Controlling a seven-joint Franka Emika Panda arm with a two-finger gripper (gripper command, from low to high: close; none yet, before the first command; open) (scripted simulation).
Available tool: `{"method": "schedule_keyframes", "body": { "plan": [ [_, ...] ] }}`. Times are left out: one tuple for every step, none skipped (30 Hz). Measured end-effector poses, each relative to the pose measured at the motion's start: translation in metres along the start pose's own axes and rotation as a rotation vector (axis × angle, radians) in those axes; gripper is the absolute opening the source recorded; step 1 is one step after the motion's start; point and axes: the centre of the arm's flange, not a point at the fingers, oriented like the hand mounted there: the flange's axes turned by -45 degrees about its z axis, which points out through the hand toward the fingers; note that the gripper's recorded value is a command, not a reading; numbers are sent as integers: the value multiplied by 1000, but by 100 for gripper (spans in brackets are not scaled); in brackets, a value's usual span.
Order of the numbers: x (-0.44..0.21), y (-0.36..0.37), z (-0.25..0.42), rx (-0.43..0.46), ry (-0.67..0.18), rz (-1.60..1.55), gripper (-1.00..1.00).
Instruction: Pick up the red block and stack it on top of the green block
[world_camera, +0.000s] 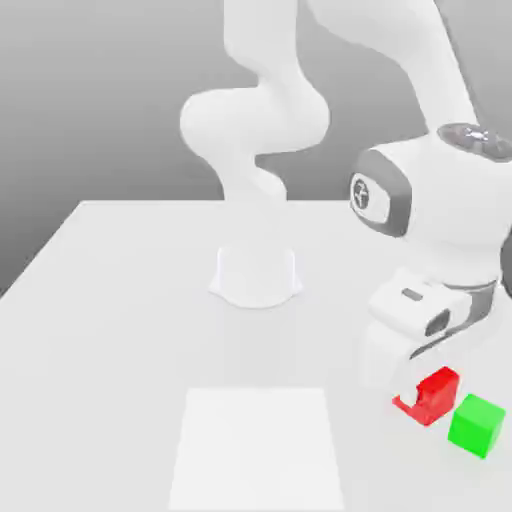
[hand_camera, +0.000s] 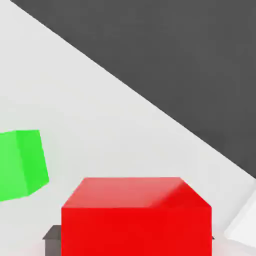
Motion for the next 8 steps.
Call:
{"method": "schedule_keyframes", "body": {
  "plan": [
    [4, -12, 8, -2, 0, -20, -100],
    [6, -18, 19, -2, 1, -30, -100],
    [7, -21, 31, -3, 1, -36, -100],
    [7, -23, 44, -3, 1, -39, -100],
    [6, -24, 53, -3, 1, -40, 100],
    [6, -24, 53, -3, 1, -40, 100],
    [6, -24, 53, -3, 1, -40, 100],
    [6, -24, 53, -3, 1, -40, 100]
  ]
}}
